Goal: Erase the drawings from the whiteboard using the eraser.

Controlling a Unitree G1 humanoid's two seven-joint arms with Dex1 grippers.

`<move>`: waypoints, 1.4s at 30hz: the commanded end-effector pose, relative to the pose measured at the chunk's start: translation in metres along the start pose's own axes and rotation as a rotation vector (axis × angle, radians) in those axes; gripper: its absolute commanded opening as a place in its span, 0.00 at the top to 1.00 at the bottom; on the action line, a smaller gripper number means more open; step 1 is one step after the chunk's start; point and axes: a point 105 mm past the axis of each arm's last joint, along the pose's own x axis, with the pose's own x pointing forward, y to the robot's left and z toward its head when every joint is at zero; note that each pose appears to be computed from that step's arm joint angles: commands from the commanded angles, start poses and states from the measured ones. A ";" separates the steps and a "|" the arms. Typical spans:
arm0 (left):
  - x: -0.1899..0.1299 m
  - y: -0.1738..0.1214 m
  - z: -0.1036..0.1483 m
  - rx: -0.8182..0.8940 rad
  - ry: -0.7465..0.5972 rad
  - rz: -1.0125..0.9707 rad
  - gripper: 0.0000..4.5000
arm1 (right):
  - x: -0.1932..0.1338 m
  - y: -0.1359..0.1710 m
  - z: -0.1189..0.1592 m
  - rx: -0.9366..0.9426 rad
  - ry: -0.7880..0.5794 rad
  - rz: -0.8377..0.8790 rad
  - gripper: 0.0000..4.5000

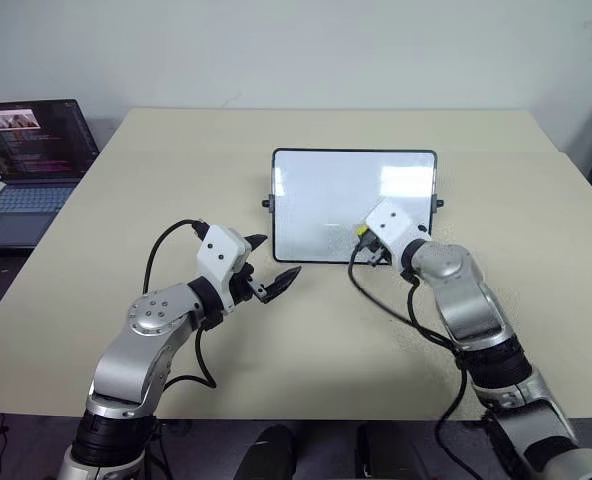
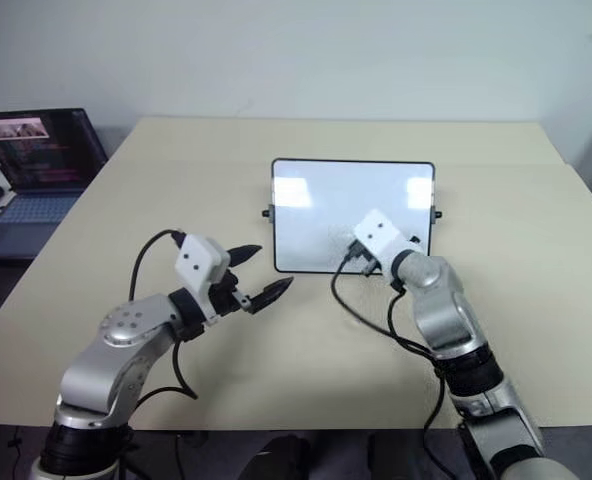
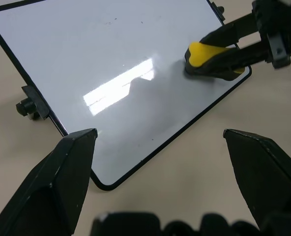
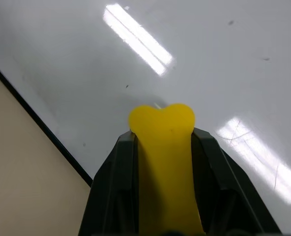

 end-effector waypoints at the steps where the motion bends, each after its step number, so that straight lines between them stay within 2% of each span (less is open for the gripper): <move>1: -0.001 0.002 0.012 0.022 -0.043 -0.005 0.00 | -0.013 -0.005 0.014 0.157 -0.002 0.008 0.76; 5: -0.001 0.002 0.012 0.023 -0.044 -0.010 0.00 | -0.019 -0.005 0.004 0.341 0.082 0.005 0.76; 13: 0.002 0.002 0.013 0.026 -0.045 -0.025 0.00 | -0.017 -0.003 0.006 0.365 0.096 -0.005 0.76; 18: 0.005 -0.002 0.013 0.031 -0.047 -0.047 0.00 | -0.021 -0.020 -0.002 0.371 0.116 -0.074 0.76; 25: 0.010 -0.013 0.018 0.022 -0.079 -0.142 0.00 | -0.044 -0.052 -0.016 0.395 0.157 -0.231 0.76; 31: 0.015 -0.025 0.020 0.022 -0.092 -0.294 0.00 | -0.058 -0.061 -0.038 0.464 0.243 -0.335 0.76; 36: 0.012 -0.046 0.018 -0.002 -0.068 -0.538 0.00 | -0.069 -0.064 -0.058 0.508 0.327 -0.390 0.76; 42: 0.018 -0.048 0.015 0.045 -0.056 -0.647 0.00 | -0.076 -0.068 -0.074 0.550 0.375 -0.431 0.76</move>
